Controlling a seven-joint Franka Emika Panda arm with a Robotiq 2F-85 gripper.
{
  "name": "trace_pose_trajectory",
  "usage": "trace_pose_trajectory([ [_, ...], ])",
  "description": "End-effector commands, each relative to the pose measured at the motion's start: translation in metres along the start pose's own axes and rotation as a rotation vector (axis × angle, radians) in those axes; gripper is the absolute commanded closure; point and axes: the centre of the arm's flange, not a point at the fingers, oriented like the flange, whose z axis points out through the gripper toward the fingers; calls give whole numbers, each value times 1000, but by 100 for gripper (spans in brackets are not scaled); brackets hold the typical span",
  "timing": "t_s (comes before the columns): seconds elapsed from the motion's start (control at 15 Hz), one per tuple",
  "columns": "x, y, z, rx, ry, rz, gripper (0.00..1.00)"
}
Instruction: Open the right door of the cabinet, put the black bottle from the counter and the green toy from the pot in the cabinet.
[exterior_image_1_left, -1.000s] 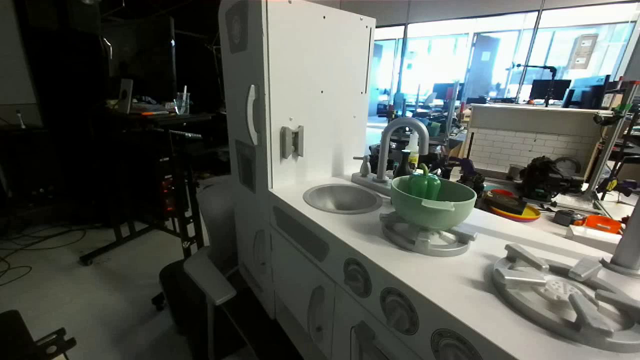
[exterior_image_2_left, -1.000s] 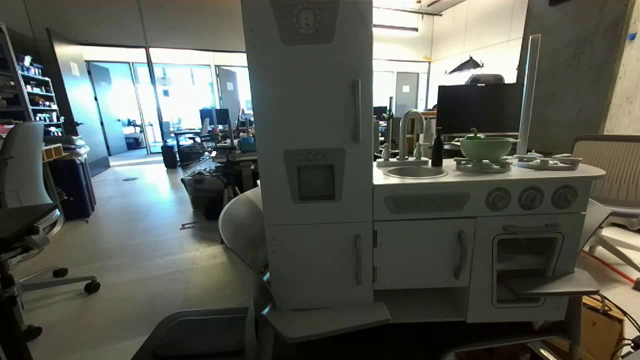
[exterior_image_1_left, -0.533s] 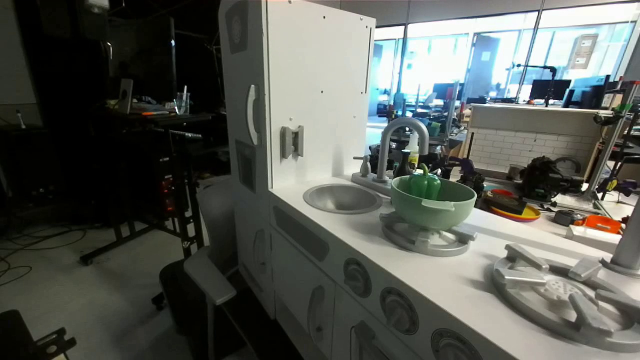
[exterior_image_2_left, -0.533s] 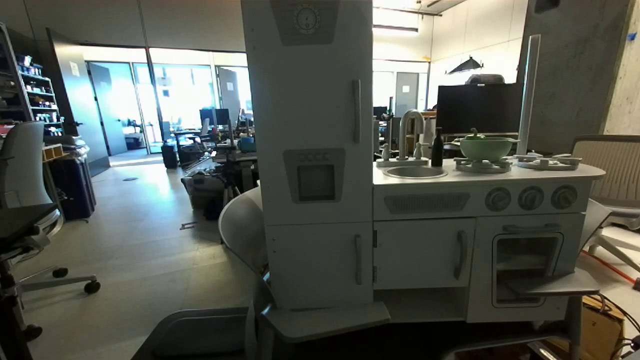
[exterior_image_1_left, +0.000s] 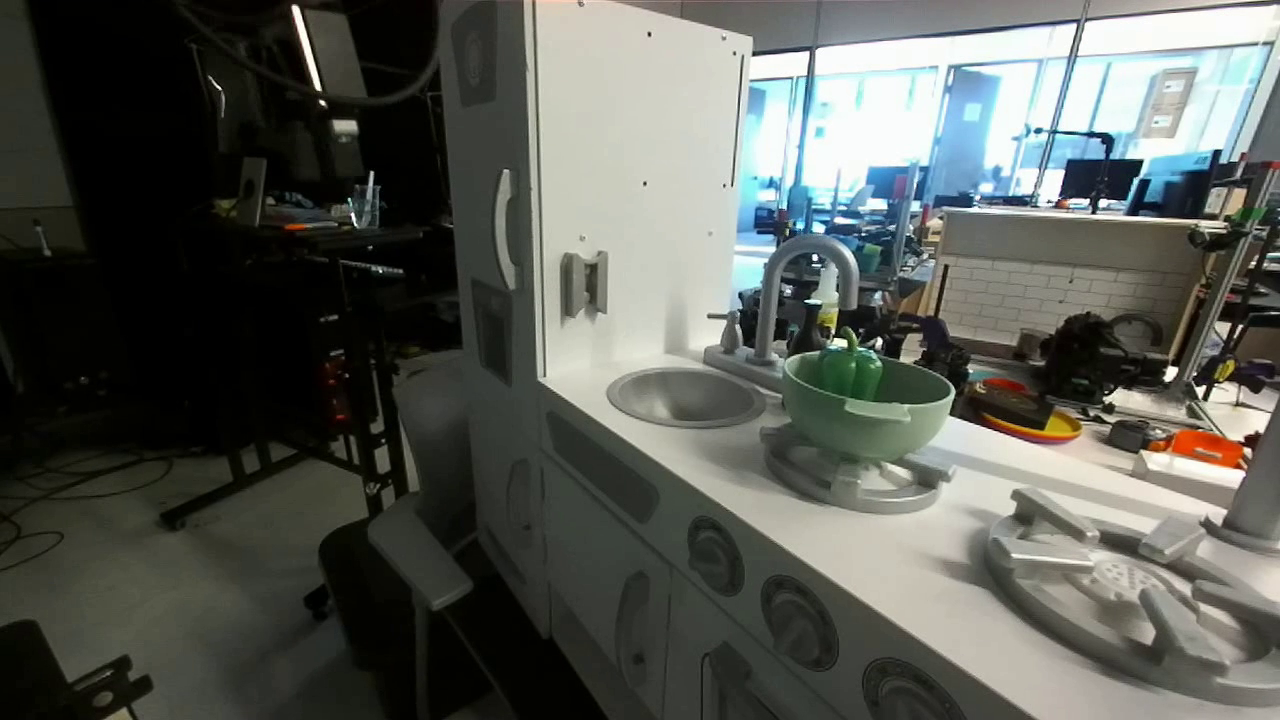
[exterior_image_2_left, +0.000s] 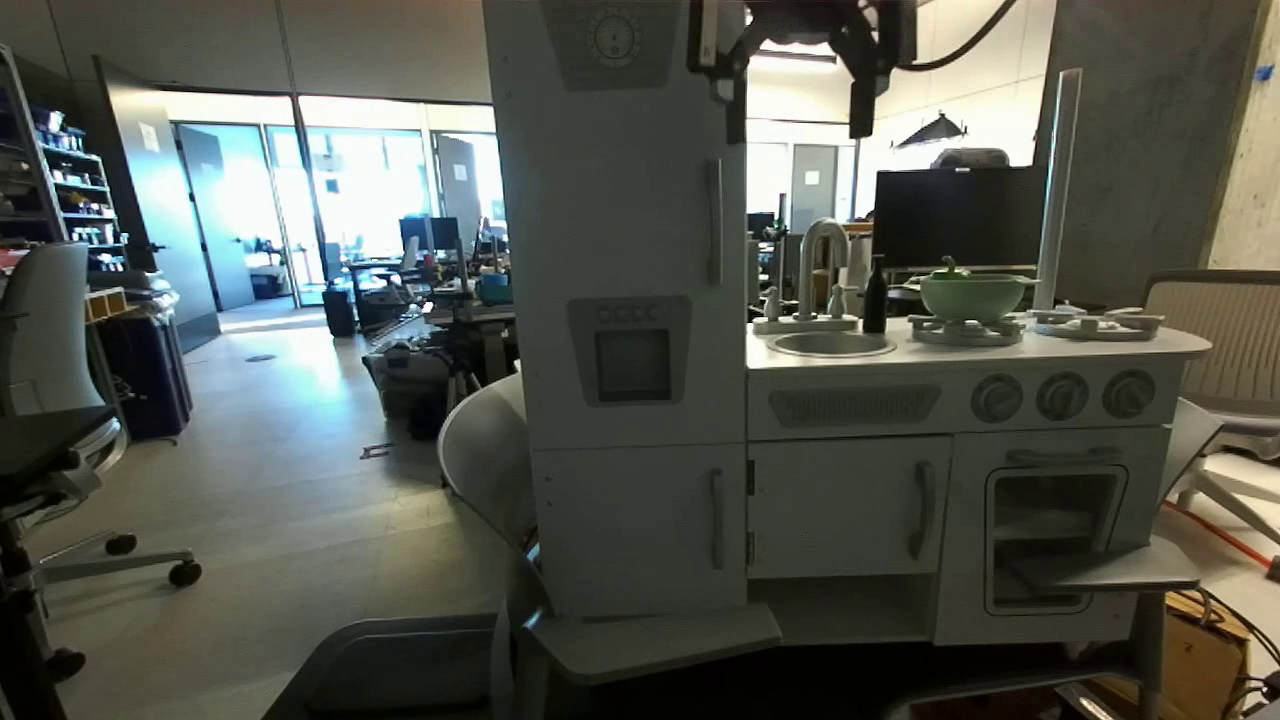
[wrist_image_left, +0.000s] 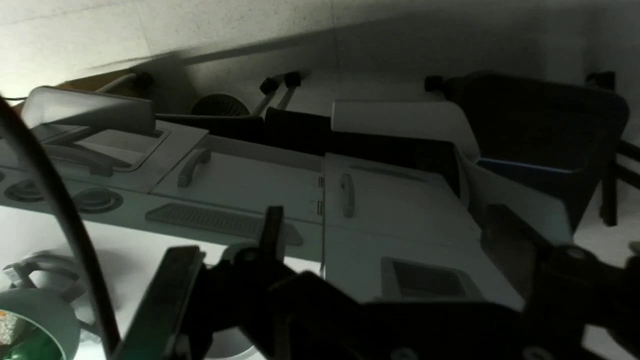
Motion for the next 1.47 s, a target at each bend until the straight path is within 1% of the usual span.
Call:
trace_pose_trajectory([
  [0.0, 64, -18, 9, -88, 44, 94, 0],
  [0.13, 87, -14, 29, -103, 77, 127, 0],
  [0.2, 98, -19, 31, -113, 89, 136, 0],
  [0.27, 103, -24, 34, -120, 106, 145, 0],
  [0.33, 110, -19, 47, -119, 122, 151, 0],
  [0.47, 117, -33, 43, -126, 149, 155, 0],
  [0.53, 122, -27, 59, -119, 155, 155, 0],
  [0.67, 129, -38, 56, -119, 160, 155, 0],
  [0.73, 130, -35, 66, -114, 166, 154, 0],
  [0.87, 134, -42, 59, -118, 169, 155, 0],
  [1.0, 135, -36, 73, -111, 176, 154, 0],
  [1.07, 134, -43, 64, -117, 176, 154, 0],
  [1.13, 133, -39, 71, -114, 180, 154, 6],
  [1.2, 133, -36, 75, -111, 183, 153, 28],
  [1.27, 132, -42, 67, -116, 185, 153, 30],
  [1.33, 131, -41, 71, -115, 190, 151, 33],
  [1.4, 129, -40, 75, -113, 193, 150, 40],
])
